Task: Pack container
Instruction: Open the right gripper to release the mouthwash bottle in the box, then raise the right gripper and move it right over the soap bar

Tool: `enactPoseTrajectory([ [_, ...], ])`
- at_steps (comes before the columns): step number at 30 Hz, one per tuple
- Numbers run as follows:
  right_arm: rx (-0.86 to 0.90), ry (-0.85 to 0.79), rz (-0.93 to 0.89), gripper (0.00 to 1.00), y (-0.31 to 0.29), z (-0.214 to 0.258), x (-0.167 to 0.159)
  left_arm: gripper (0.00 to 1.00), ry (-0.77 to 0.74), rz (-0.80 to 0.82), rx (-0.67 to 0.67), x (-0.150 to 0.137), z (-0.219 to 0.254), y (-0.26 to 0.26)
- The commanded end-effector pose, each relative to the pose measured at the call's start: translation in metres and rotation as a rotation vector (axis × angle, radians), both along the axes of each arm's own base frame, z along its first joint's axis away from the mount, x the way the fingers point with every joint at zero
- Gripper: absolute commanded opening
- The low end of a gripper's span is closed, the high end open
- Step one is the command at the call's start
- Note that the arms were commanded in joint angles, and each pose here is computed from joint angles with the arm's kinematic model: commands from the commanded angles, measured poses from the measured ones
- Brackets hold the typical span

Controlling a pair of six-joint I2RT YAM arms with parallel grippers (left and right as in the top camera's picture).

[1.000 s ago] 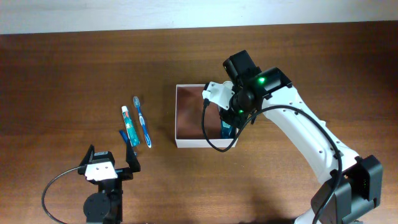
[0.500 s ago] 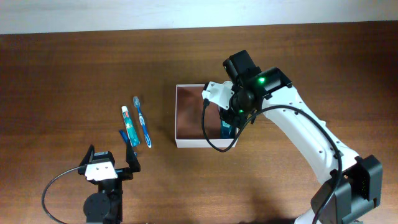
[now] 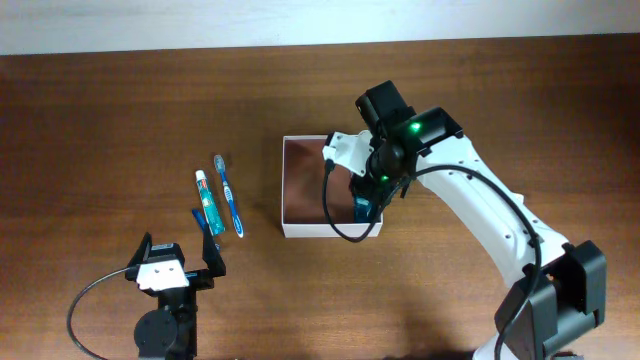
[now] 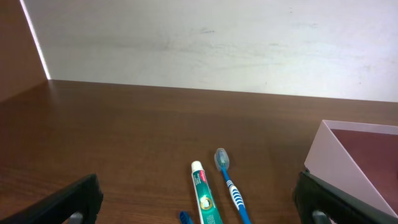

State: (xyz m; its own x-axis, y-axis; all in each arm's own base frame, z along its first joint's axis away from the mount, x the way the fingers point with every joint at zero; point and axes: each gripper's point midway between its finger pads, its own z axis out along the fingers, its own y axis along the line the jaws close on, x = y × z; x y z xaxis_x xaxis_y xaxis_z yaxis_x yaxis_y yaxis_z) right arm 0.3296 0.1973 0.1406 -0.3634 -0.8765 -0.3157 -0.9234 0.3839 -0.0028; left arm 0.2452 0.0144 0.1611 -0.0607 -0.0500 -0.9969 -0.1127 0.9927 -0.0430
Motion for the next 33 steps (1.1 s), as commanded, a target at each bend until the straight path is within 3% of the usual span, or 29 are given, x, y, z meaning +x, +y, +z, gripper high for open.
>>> enactPoseTrajectory([
  [1,-0.001,0.038,-0.007,0.51,0.0,-0.009,-0.002,0.99,-0.007,0.017,-0.012,0.0,0.0,0.003],
  [5,-0.004,0.042,-0.007,0.61,0.0,-0.009,-0.003,0.99,-0.007,0.017,-0.012,0.0,0.0,0.003],
  [22,0.028,0.009,-0.058,0.61,0.003,0.037,0.004,0.99,-0.007,0.017,-0.012,0.0,0.0,0.003],
  [33,0.033,-0.081,-0.269,0.61,-0.006,0.087,0.026,0.99,-0.007,0.017,-0.012,0.0,0.0,0.003],
])
